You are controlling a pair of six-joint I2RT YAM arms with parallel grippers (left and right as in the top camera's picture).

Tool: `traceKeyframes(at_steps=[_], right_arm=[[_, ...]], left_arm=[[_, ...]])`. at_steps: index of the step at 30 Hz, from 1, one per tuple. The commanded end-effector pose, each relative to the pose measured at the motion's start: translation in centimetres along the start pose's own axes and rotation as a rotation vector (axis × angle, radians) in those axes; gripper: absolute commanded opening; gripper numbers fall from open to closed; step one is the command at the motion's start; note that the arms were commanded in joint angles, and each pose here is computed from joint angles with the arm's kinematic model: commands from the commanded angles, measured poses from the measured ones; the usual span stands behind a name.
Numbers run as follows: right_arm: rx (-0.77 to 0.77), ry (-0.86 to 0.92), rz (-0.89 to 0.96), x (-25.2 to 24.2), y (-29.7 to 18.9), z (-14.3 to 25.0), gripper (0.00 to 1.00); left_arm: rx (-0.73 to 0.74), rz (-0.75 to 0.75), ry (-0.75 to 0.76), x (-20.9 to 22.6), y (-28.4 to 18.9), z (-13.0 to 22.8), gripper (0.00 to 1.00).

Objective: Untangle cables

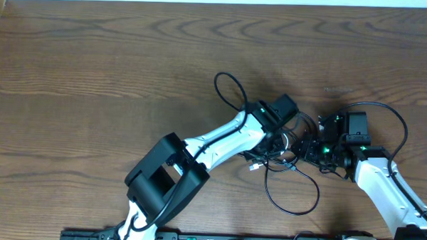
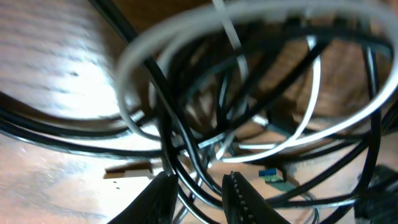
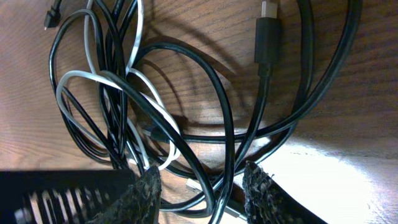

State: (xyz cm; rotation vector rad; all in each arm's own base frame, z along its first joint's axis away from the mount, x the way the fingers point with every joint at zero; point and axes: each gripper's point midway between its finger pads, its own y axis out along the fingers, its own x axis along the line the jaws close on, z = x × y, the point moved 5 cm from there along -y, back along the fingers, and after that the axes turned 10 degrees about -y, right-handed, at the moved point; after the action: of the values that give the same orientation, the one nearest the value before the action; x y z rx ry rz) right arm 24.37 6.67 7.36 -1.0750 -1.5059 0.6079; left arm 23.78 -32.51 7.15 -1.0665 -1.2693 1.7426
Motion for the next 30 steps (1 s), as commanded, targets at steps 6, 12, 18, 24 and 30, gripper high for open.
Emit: traceKeyframes(at_steps=[6, 12, 18, 24, 30], right_arm=[[0.006, 0.001, 0.018, -0.1, 0.2, 0.2, 0.4], [0.007, 0.002, 0.018, -0.1, 0.2, 0.2, 0.4], [0.006, 0.001, 0.019, -0.1, 0.2, 0.2, 0.4], [0.005, 0.001, 0.022, -0.2, 0.2, 0.1, 0.4], [0.004, 0.001, 0.025, -0.2, 0.2, 0.1, 0.4]], left_arm=[[-0.092, -0.046, -0.026, 0.4, 0.8, 0.1, 0.29], [-0.109, -0.022, -0.029, -0.1, 0.8, -0.2, 0.29], [-0.135, -0.009, -0.041, -0.4, 0.8, -0.5, 0.28], [-0.135, -0.01, -0.041, -0.3, 0.8, -0.5, 0.12], [-0.135, -0.01, -0.041, -0.3, 0.8, -0.5, 0.08]])
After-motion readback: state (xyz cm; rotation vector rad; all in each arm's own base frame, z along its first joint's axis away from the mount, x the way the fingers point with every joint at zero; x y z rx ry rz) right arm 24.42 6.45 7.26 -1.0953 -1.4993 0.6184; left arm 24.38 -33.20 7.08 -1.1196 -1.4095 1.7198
